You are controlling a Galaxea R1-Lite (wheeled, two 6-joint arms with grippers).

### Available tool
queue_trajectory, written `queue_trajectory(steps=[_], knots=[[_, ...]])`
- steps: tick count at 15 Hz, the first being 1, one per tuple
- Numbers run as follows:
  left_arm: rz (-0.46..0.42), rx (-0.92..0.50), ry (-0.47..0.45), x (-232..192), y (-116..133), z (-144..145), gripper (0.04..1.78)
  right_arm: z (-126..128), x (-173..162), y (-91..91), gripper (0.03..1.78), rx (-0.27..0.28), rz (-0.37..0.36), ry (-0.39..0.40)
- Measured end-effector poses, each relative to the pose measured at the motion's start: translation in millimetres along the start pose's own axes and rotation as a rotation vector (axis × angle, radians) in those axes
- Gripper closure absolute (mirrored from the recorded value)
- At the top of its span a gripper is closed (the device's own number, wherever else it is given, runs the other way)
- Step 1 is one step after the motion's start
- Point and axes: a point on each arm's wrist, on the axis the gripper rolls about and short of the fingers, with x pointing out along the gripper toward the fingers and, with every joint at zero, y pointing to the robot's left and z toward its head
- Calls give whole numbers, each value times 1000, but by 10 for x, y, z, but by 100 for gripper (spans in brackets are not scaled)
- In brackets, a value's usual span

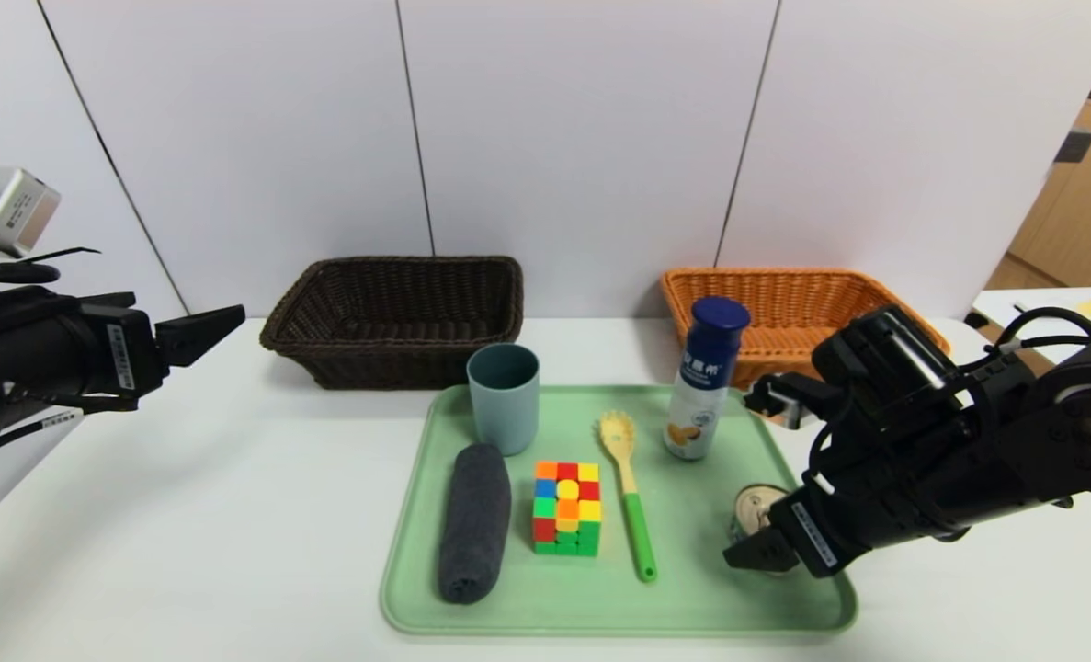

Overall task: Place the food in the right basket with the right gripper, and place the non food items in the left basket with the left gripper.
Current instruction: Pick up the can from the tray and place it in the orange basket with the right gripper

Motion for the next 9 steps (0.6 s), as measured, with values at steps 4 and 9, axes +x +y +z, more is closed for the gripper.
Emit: queue_trajectory(steps=[4,9], knots=[[0,-1,3,-14,-2,-17,13,-9,6,-1,65,-8,-2,7],[0,0,4,-26,-4,-27,13,-34,16,0,174,-7,0,15]])
